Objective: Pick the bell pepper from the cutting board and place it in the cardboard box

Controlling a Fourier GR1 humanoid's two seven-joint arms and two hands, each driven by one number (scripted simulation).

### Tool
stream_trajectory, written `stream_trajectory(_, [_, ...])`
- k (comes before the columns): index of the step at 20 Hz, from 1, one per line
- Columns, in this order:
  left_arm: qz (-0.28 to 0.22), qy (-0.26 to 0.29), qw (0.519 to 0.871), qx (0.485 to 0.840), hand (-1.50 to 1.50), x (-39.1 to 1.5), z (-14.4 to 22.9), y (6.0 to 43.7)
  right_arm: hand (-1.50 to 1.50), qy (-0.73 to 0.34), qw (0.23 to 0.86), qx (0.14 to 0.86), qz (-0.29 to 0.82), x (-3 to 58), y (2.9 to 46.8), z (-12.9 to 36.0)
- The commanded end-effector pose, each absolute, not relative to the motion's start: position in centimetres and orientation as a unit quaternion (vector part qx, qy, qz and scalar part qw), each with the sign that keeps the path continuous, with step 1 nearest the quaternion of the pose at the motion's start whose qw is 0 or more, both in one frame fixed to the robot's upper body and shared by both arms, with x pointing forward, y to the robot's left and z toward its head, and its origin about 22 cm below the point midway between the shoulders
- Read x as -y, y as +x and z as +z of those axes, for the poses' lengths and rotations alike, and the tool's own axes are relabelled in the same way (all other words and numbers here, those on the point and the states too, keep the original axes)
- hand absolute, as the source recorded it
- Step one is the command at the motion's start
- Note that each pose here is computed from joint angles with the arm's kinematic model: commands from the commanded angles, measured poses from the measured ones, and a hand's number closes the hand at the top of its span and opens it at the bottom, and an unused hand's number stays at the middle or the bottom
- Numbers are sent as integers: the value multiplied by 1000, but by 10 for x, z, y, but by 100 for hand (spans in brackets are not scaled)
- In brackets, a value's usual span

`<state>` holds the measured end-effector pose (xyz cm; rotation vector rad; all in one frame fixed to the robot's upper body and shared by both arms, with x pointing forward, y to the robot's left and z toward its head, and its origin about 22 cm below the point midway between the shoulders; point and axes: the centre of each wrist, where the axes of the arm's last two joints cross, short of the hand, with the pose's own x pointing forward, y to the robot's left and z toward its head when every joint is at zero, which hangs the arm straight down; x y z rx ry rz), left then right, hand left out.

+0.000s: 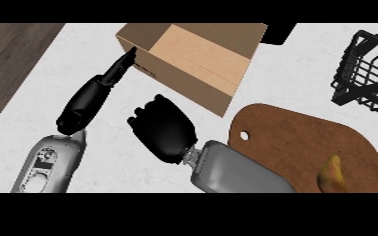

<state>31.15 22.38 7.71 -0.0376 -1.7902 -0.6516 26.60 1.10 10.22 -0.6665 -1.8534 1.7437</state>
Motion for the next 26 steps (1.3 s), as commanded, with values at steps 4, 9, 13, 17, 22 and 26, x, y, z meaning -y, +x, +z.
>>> stream_trajectory(4, [-284,-15,591,755,0,-225,63,310,150,-286,307,746,518,-33,279,152])
stream_trajectory(9, [-268,-10,589,763,0,-235,78,322,150,-312,404,758,407,-38,295,185])
stream_trajectory(13, [-268,0,587,764,0,-229,71,319,150,-342,438,750,359,-51,316,212])
stream_trajectory(17, [-267,9,588,764,0,-227,81,317,150,-373,460,731,338,-56,343,204])
stream_trajectory(22, [-261,0,594,761,0,-232,67,313,150,-414,458,697,365,-51,379,211])
stream_trajectory(26, [-259,12,592,763,0,-232,63,305,150,-397,497,640,431,-35,403,204])
